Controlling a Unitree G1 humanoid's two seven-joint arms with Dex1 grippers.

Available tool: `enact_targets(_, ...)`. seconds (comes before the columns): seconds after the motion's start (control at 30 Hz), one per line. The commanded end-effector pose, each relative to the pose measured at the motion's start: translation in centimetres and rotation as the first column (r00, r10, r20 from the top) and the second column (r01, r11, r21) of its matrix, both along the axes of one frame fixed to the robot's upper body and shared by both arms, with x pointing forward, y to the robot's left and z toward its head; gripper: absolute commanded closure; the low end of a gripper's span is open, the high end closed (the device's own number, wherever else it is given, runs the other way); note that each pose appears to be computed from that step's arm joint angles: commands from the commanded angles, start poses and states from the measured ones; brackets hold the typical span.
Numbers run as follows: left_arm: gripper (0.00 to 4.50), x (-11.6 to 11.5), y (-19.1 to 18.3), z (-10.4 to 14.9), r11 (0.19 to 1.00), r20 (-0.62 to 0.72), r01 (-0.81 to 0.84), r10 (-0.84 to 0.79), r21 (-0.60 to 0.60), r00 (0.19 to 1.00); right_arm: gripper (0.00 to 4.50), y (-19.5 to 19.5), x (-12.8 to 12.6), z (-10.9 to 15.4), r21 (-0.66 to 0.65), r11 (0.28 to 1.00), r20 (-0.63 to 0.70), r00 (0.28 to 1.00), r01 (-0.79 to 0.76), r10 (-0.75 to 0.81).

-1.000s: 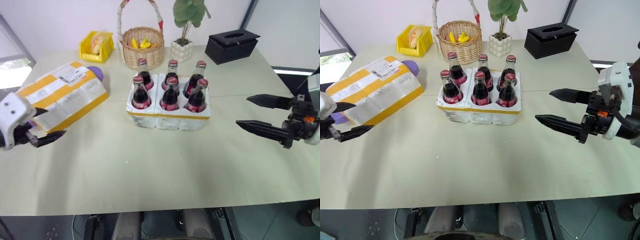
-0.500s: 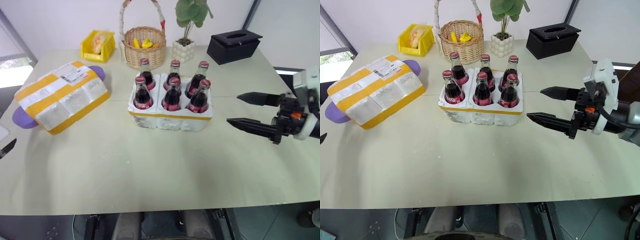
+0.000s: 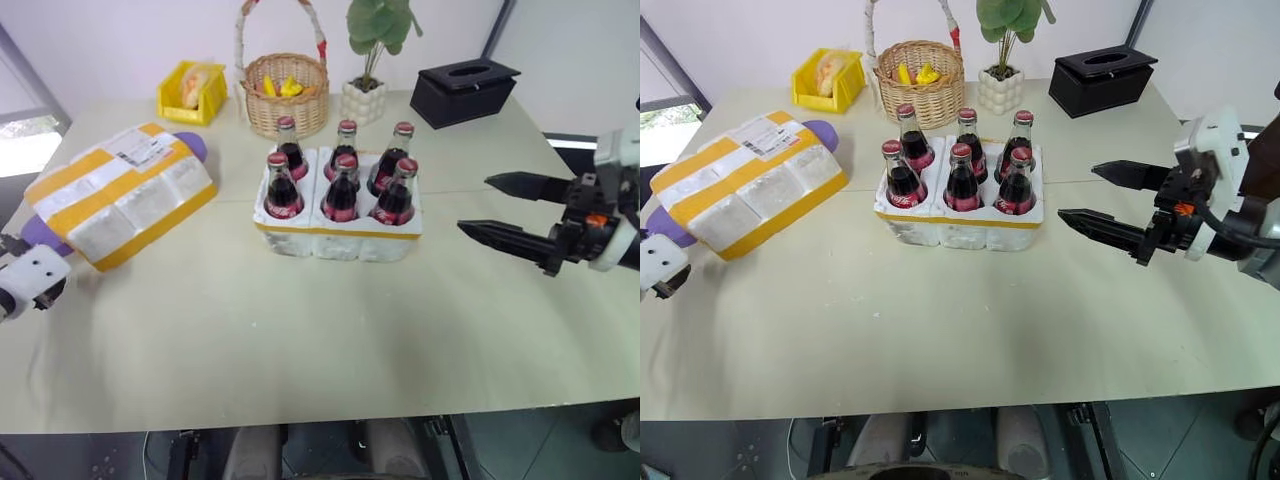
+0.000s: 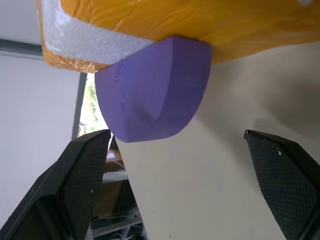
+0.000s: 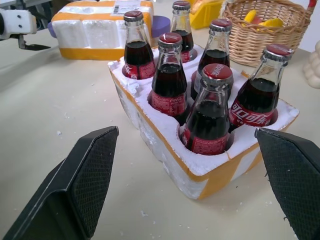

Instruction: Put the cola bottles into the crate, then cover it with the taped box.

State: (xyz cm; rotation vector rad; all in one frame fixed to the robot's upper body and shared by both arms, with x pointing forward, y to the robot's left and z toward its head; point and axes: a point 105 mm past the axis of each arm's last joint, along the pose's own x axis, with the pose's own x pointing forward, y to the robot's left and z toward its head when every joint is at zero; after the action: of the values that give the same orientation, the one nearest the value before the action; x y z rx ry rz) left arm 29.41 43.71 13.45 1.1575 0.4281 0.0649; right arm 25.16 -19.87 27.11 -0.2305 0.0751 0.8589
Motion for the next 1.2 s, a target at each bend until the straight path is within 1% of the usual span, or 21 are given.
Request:
enact_targets(0.03,0.0,1.6,-0.1,1.6,0.998,0.097,0.002,-0.008,0.065,0.995,0.03,0.1,-0.7,1.3,-0.003,1.0,0.057,0.998,-0.002,0.002)
enact_targets(0.1,0.0,2.4,-0.3,1.6,0.997,0.134,-0.003,-0.008,0.08,0.991,0.03,0.1,-0.8,1.4,-0.003,1.0,0.059,0.998,-0.001,0.001)
enact_targets(0.2,0.0,3.2,-0.9,1.1,0.994,0.144,0.015,-0.031,0.11,0.989,0.03,0.1,-0.8,1.7,-0.002,1.0,0.065,0.998,0.005,-0.005)
enact_targets(0.33,0.0,3.7,-1.3,0.7,0.99,0.144,0.029,-0.049,0.141,0.988,0.03,0.1,-0.8,1.9,0.0,1.0,0.07,0.997,0.011,-0.011)
enact_targets(0.5,0.0,4.2,-1.0,0.2,0.983,0.16,-0.008,-0.022,0.183,0.987,0.03,0.1,-0.9,2.0,0.002,1.0,0.072,0.997,0.019,-0.019)
enact_targets(0.6,0.0,4.5,-1.1,0.2,0.982,0.176,-0.02,-0.013,0.186,0.984,0.03,0.0,-0.8,2.1,0.005,1.0,0.075,0.997,0.024,-0.025)
enact_targets(0.7,0.0,5.1,-1.3,0.1,0.986,0.191,-0.034,0.002,0.165,0.982,0.03,-0.1,-0.7,2.3,0.005,1.0,0.079,0.996,0.03,-0.03)
enact_targets(0.73,0.53,5.2,-1.3,0.1,0.987,0.197,-0.038,0.007,0.156,0.98,0.0,-0.1,-0.7,2.3,0.004,0.999,0.08,0.996,0.032,-0.032)
enact_targets(0.77,0.83,5.3,-1.2,0.2,0.988,0.205,-0.045,0.014,0.149,0.979,0.0,-0.2,-0.7,2.3,0.003,0.999,0.081,0.996,0.033,-0.034)
enact_targets(0.8,1.27,5.3,-1.2,0.3,0.989,0.211,-0.05,0.02,0.141,0.977,0.0,-0.2,-0.7,2.3,0.001,0.999,0.082,0.996,0.035,-0.035)
enact_targets(0.87,2.31,5.3,-1.1,0.3,0.99,0.212,-0.054,0.024,0.134,0.977,0.0,-0.2,-0.8,2.4,0.001,0.999,0.084,0.996,0.036,-0.036)
enact_targets(0.9,2.72,5.4,-1.1,0.3,0.99,0.212,-0.058,0.029,0.132,0.977,0.0,-0.3,-0.8,2.4,0.001,0.999,0.085,0.996,0.041,-0.041)
enact_targets(0.93,3.3,5.4,-1.0,0.4,0.99,0.214,-0.063,0.034,0.129,0.976,0.0,-0.4,-0.7,2.4,0.0,0.999,0.086,0.995,0.046,-0.046)
enact_targets(0.97,3.64,5.5,-1.0,0.5,0.99,0.216,-0.065,0.037,0.127,0.976,0.0,-0.5,-0.7,2.3,-0.001,0.999,0.086,0.995,0.049,-0.049)
enact_targets(1.0,3.89,5.6,-1.0,0.6,0.99,0.218,-0.067,0.038,0.127,0.975,0.0,-0.5,-0.7,2.3,-0.001,0.999,0.086,0.995,0.052,-0.052)
enact_targets(1.2,3.92,5.9,-0.8,1.9,0.989,0.241,-0.079,0.046,0.127,0.969,0.0,-0.7,-0.6,2.2,0.004,0.998,0.087,0.994,0.061,-0.061)
